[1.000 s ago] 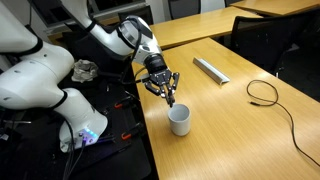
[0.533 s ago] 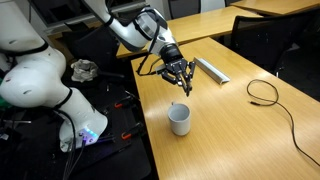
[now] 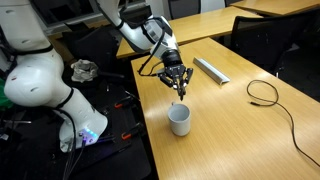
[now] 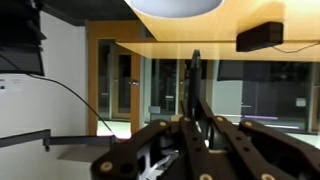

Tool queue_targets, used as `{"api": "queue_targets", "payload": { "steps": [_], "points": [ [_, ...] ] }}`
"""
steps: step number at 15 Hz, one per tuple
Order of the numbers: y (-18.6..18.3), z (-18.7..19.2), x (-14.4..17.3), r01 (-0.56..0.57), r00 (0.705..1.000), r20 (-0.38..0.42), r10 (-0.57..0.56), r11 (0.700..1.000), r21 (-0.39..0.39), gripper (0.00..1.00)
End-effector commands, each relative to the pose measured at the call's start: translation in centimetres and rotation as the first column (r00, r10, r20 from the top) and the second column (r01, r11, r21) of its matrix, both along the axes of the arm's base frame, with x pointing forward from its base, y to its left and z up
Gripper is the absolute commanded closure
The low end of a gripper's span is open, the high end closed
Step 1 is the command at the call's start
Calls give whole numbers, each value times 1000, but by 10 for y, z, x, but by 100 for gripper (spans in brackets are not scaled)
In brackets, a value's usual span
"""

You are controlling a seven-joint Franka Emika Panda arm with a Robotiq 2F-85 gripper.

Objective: Put the black pen inside the white mug

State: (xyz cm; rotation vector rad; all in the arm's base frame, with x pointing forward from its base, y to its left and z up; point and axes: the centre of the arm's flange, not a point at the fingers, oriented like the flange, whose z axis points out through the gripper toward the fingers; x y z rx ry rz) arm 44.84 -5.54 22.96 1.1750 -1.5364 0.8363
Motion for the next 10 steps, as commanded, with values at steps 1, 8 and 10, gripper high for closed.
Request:
{"api": "queue_targets", "payload": {
  "steps": [1,8,10],
  "points": [
    [3,-27,2,103,995,-4,-103,995,-11,97],
    [-6,-65,0,201,978,-52,-200,980,11,97],
    [-4,-74,0,213,975,-58,-212,977,15,97]
  ]
}}
